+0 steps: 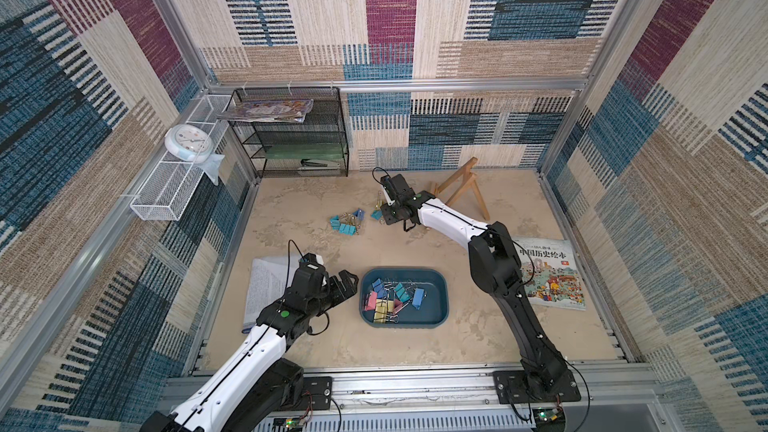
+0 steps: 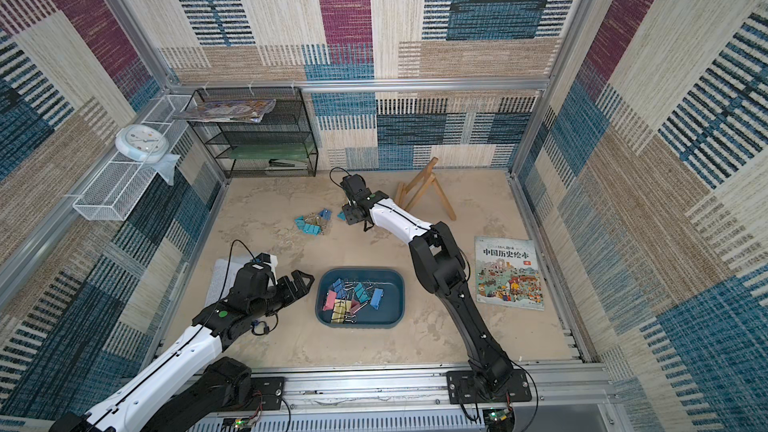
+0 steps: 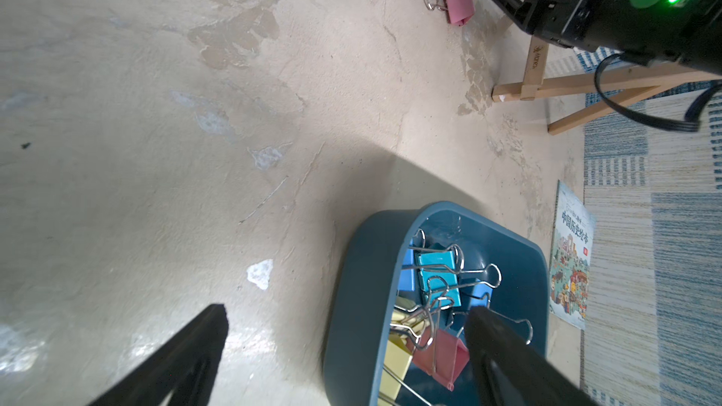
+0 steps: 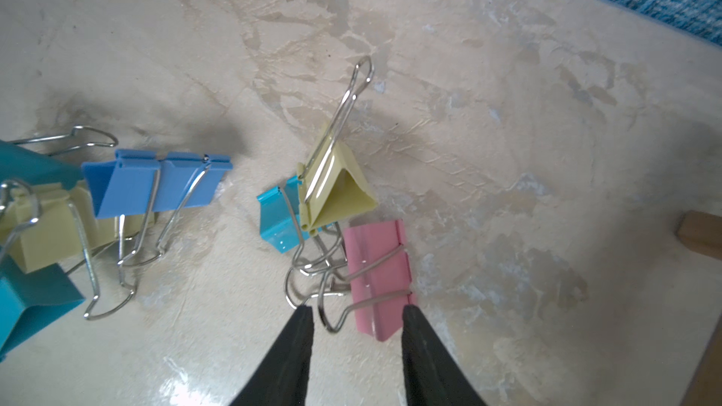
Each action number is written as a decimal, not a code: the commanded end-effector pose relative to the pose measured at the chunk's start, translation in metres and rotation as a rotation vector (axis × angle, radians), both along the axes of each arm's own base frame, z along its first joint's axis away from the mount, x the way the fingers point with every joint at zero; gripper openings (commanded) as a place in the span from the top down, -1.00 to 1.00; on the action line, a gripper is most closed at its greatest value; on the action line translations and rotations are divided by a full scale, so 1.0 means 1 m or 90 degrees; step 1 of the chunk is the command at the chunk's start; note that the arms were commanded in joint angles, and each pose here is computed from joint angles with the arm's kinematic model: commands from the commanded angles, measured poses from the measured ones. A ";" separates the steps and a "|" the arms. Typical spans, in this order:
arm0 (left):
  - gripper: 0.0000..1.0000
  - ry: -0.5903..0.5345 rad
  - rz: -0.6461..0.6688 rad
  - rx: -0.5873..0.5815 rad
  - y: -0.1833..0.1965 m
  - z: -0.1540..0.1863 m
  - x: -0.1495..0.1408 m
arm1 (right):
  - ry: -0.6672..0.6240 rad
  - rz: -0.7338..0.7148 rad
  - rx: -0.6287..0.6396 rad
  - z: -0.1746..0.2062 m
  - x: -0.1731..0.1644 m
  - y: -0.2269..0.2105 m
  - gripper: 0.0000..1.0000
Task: Put the binder clips in the storage box
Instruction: Pick up the binder clip at the center of the board, then place the binder clip in the storage box.
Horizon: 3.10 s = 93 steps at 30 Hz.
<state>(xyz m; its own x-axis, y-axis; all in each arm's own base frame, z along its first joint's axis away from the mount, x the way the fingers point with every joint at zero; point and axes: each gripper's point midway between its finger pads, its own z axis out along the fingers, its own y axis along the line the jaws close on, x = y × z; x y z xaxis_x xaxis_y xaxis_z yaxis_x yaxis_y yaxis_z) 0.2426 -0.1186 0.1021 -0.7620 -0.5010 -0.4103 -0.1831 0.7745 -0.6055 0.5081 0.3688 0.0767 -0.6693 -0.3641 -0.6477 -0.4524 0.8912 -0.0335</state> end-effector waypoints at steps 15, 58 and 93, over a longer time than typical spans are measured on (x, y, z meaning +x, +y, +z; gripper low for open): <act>-0.98 -0.012 0.024 0.013 0.007 -0.004 0.004 | -0.046 -0.014 -0.079 -0.006 0.013 -0.015 0.74; -0.97 -0.048 -0.002 -0.036 -0.005 0.019 0.002 | 0.174 -0.175 0.447 0.079 -0.296 -0.161 1.00; -0.42 -0.081 -0.044 0.027 -0.031 0.071 0.078 | 0.020 -0.249 0.355 0.109 -0.262 -0.157 0.34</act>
<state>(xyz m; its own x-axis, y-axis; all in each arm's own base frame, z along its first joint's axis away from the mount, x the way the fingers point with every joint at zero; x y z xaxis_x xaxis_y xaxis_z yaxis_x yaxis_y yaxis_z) 0.2963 -0.1414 0.1564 -0.7484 -0.4724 -0.4656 -0.1165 0.7847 -0.6088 0.2385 0.2247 0.1658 -0.7687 0.2862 -0.5720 -0.0721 0.8499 0.5220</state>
